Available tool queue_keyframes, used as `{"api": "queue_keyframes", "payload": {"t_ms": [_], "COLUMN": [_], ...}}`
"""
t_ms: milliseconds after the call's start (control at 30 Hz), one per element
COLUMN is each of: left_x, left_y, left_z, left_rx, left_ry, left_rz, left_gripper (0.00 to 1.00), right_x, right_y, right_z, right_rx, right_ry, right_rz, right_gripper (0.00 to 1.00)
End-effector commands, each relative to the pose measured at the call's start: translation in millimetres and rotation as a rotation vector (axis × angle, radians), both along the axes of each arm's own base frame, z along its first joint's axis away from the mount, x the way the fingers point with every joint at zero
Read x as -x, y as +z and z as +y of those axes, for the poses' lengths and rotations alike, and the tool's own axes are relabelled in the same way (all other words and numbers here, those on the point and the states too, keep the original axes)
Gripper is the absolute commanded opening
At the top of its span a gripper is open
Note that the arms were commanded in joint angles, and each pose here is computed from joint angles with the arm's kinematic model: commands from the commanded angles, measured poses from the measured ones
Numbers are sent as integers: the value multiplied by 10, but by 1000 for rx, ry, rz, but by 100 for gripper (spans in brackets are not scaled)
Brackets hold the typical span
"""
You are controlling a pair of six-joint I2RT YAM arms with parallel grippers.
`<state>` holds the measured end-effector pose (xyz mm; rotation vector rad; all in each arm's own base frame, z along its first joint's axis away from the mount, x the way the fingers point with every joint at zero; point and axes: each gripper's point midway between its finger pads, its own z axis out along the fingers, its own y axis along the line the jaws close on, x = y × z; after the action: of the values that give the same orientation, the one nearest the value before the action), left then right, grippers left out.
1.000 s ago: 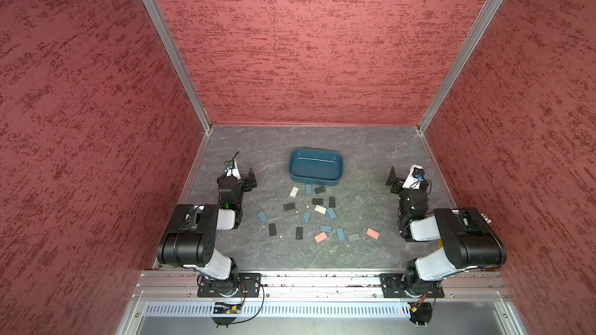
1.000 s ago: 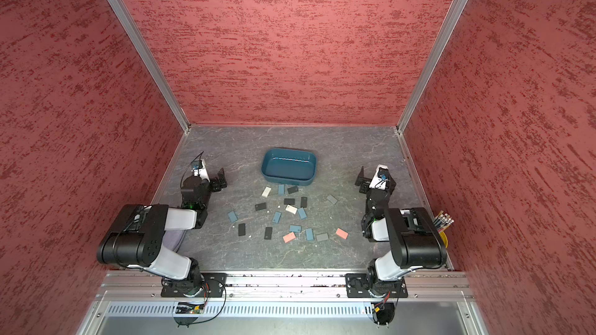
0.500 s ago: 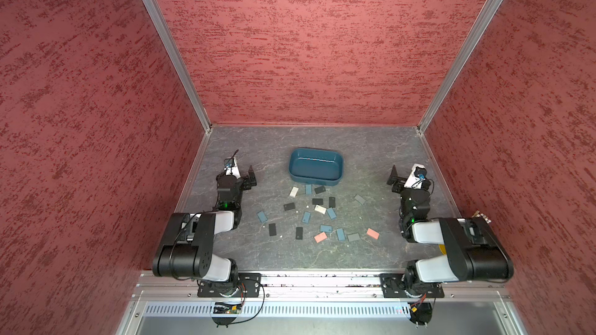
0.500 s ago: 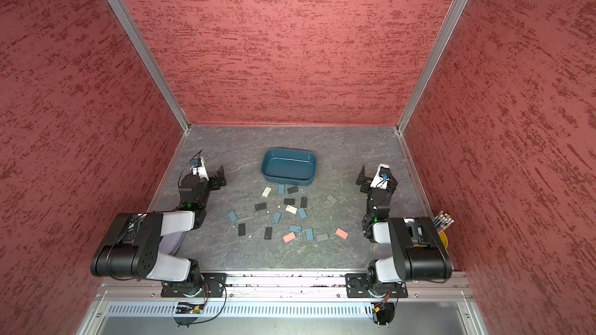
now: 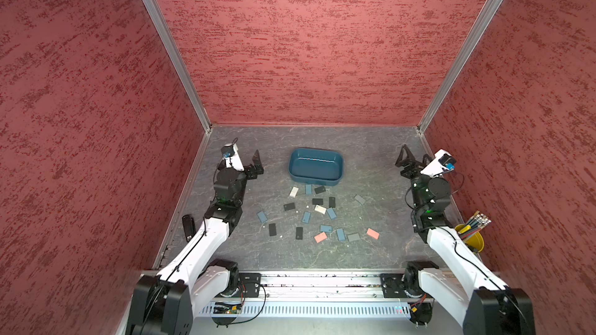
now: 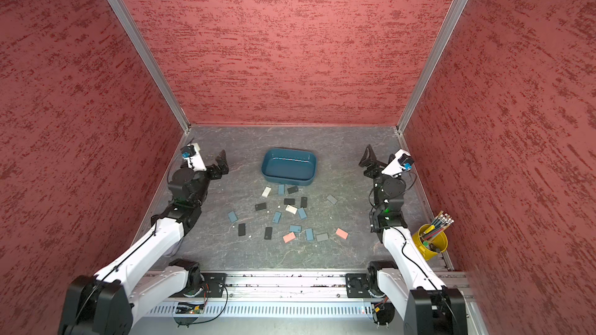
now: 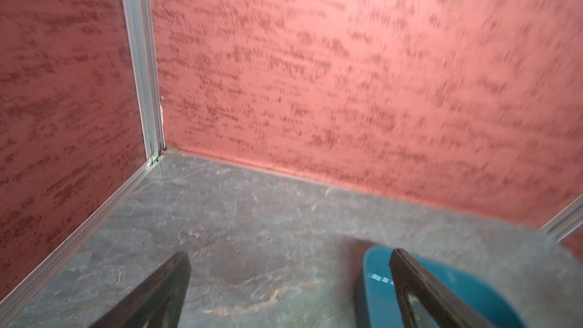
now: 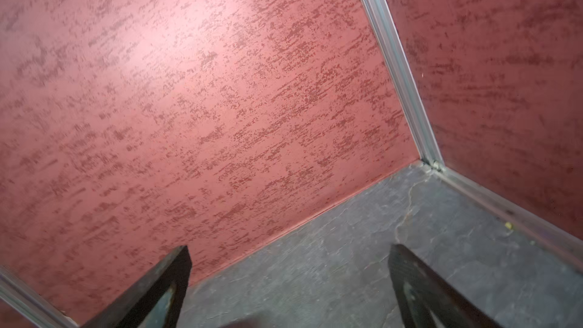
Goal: Put the eraser in the storage box
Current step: Pick up the eraser from the center of the board.
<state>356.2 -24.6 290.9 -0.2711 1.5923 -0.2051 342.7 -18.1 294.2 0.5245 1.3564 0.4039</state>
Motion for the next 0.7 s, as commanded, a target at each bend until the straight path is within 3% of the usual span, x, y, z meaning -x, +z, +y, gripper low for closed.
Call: {"api": "queue_keyframes", "payload": {"t_ms": [0,67,133,267,433,533,667], "left_x": [123,197,177,131,242,271,311], "left_y": [-102,-177,-120,-288,-388,-464,-663], "left_z": [127,245,174,130,6,-130,-234], "left_rx": [274,439,459,518,430,367,295], "left_ry": [54,105,-17,-76,-43,-42,-23], "left_rz": [112,161,168,263,267,370,488], "left_gripper": [100,100,100,100,100,100,100], "right_x": [103,139,165,266,11,-27,76], "right_y": [-228,-202,-250,-388,-694,-966,-1255], "right_z": [173,217,188,80,141,149,130], "right_rx": [-118,-91,-105,-151,-75,-63,-53], "right_ry": [117,139,126,64,73,69,43], "right_rz": [26,4,-8,-25,253,392,486], "right_gripper": [99,99,99,99,99,99,99]}}
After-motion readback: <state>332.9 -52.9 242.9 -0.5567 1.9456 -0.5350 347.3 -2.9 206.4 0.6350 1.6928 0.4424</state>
